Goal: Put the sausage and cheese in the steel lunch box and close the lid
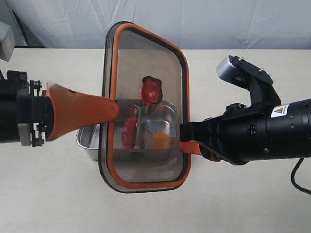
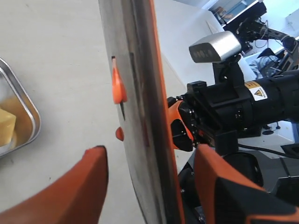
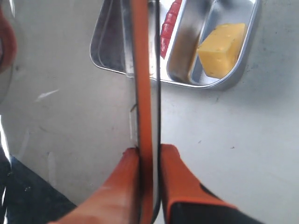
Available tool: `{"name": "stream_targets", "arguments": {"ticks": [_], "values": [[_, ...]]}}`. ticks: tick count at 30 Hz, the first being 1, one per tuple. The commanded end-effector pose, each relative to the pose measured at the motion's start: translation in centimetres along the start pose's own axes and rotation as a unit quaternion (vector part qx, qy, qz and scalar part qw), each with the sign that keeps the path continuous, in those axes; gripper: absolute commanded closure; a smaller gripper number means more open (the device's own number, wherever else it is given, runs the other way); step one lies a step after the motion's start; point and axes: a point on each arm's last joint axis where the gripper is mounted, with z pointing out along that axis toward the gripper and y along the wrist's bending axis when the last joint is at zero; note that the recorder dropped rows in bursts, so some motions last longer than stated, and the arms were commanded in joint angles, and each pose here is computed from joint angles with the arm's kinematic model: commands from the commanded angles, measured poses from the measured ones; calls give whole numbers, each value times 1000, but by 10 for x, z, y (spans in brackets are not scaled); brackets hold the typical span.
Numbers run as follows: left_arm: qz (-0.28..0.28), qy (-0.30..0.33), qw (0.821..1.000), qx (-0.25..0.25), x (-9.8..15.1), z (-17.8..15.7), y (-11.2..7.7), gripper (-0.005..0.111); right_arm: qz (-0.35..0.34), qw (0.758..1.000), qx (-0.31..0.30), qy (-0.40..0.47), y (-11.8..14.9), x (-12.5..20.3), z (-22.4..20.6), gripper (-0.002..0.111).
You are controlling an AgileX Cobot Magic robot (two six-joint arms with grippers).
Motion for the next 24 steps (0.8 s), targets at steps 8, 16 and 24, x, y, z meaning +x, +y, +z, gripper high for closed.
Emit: {"name": "stream_targets", "arguments": {"ticks": [8,16,24], "values": [[-20,15,1000,11,0,11,9,69,-6,1000,0,-11,1,-3,-1,109],[-13,16,1000,11,1,11,9,107,-6,1000,-1,-7,1,-3,-1,109],[-11,12,1000,5,0,11,10,107,-6,1000,-1,-6,1,-2,-1,109]]}}
